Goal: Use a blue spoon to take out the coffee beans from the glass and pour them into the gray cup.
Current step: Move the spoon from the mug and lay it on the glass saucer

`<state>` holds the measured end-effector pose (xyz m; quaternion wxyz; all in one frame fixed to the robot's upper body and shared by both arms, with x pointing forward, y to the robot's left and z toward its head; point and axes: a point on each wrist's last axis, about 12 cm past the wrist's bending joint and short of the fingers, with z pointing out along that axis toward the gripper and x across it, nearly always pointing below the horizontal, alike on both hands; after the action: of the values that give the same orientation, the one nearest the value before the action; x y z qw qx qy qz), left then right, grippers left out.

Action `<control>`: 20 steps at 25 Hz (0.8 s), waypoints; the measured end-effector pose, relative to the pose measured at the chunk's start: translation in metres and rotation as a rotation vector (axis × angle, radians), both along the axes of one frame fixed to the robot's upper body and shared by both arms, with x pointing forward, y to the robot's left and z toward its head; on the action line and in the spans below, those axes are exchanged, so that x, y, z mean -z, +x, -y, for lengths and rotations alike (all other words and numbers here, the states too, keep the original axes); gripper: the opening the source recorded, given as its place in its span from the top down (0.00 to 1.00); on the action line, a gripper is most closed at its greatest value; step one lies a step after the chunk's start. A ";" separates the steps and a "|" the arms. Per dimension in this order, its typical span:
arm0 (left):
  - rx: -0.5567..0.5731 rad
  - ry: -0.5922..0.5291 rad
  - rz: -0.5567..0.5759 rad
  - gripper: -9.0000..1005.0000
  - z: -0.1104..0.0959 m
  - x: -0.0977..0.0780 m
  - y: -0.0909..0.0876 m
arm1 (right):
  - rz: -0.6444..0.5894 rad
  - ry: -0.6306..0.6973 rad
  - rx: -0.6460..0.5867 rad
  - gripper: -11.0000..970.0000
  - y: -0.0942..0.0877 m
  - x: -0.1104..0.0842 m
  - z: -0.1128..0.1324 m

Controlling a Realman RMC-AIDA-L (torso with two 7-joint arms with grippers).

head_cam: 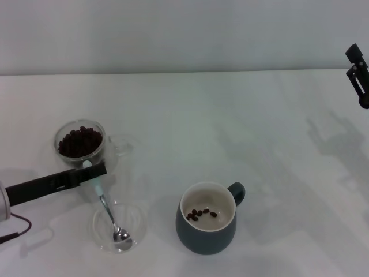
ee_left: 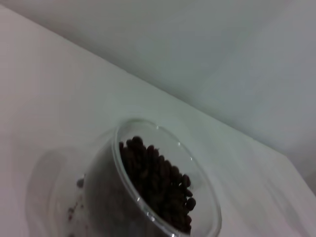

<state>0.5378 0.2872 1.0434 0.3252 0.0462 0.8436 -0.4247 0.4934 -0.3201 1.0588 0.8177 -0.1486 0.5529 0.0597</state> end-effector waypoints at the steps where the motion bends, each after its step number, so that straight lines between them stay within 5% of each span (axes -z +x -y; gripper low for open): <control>1: -0.004 0.002 -0.003 0.85 0.000 0.001 0.000 | 0.000 0.000 0.000 0.37 0.000 0.000 0.000; 7: -0.032 0.008 -0.016 0.65 -0.004 0.006 -0.003 | -0.002 -0.001 0.001 0.37 0.000 0.000 0.000; 10: -0.049 0.014 -0.016 0.46 -0.006 0.007 -0.003 | -0.003 -0.003 0.002 0.37 0.000 0.000 0.001; 20: -0.066 0.028 -0.003 0.39 -0.015 0.011 -0.013 | -0.006 0.000 0.017 0.37 -0.003 0.001 0.004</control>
<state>0.5246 0.3020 1.0326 0.3370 0.0222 0.8510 -0.4021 0.4905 -0.3243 1.0573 0.8166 -0.1437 0.5566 0.0530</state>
